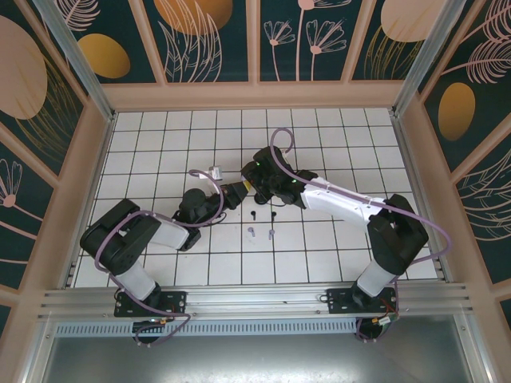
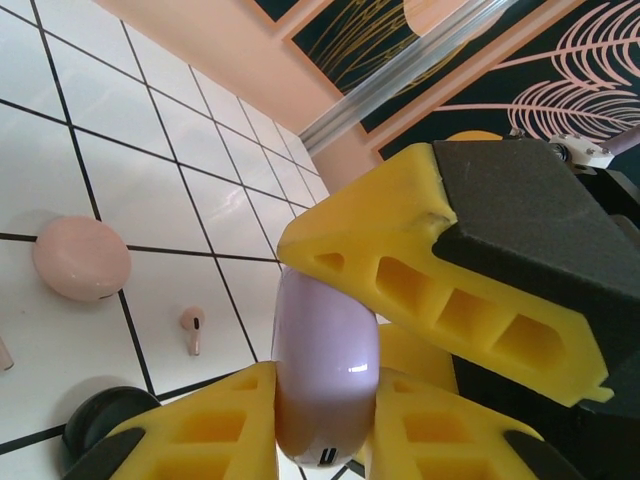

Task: Insert the wireless bluetooth earbuds into the charging case

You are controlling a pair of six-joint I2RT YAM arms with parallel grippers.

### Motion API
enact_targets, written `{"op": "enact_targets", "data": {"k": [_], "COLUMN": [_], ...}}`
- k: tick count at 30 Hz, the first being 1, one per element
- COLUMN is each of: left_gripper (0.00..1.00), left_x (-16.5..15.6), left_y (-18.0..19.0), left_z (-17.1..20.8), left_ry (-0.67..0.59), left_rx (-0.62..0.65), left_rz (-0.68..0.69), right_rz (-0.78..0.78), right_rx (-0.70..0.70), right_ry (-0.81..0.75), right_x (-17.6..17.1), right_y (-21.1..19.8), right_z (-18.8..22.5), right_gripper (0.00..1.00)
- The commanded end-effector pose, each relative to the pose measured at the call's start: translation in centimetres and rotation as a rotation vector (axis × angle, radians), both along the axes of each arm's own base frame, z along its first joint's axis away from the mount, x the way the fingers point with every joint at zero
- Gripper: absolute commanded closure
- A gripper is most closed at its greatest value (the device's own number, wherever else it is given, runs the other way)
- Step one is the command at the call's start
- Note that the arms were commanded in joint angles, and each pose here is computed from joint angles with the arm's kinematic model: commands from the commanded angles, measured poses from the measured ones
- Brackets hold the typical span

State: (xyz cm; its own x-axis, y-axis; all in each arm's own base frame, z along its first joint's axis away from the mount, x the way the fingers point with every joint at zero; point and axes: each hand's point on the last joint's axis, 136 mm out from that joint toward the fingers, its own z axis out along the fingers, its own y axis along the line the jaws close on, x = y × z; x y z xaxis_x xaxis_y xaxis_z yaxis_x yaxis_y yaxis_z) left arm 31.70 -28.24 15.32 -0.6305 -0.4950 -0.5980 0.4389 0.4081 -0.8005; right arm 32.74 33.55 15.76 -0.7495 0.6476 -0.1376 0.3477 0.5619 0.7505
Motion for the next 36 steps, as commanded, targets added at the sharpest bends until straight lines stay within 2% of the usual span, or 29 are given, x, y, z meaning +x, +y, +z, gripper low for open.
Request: {"op": "enact_targets", "data": {"k": [1,5,8,9,11,13,15,23,31,36], "left_gripper": [0.83,1.00,1.00,1.00,1.00,1.00,1.00,1.00,1.00,1.00], "left_x": [0.3,0.3,0.2,0.1,0.0,-0.2,-0.5,-1.3,-3.0,-4.6], "left_y": [-0.7,-0.7,-0.7,-0.7,-0.7,-0.7,-0.6,-0.8,-2.5,-3.7], "left_z": [2.6,2.7,2.7,2.8,2.7,2.6,2.6,2.6,3.8,4.1], "left_ry": [-0.046,-0.046,-0.043,-0.043,-0.037,-0.032,-0.031,-0.042,-0.124,-0.138], "left_rx": [-0.093,-0.105,-0.109,-0.112,-0.114,-0.112,-0.109,-0.017,0.169,0.202], "left_rz": [-0.009,-0.010,-0.016,-0.017,-0.023,-0.027,-0.032,-0.072,-0.245,-0.380], "right_rz": [0.059,0.055,0.054,0.054,0.052,0.039,0.019,0.063,0.428,0.623], "right_rx": [0.106,0.122,0.131,0.133,0.140,0.139,0.133,0.006,-0.212,-0.210], "right_ry": [-0.018,-0.019,-0.027,-0.029,-0.048,-0.070,-0.097,-0.280,-0.683,-0.818], "right_x": [-1.3,-1.6,-1.6,-1.5,-1.1,-0.5,0.0,-0.6,-4.3,-6.9], "right_y": [1.6,1.4,1.3,1.3,0.9,0.0,-1.3,-7.6,-10.1,-9.0], "right_z": [2.6,2.7,3.1,3.2,3.9,4.7,5.6,7.9,8.3,8.1], "right_gripper": [0.63,0.63,0.59,0.54,0.35,0.22,0.16,0.13,0.14,0.17]}}
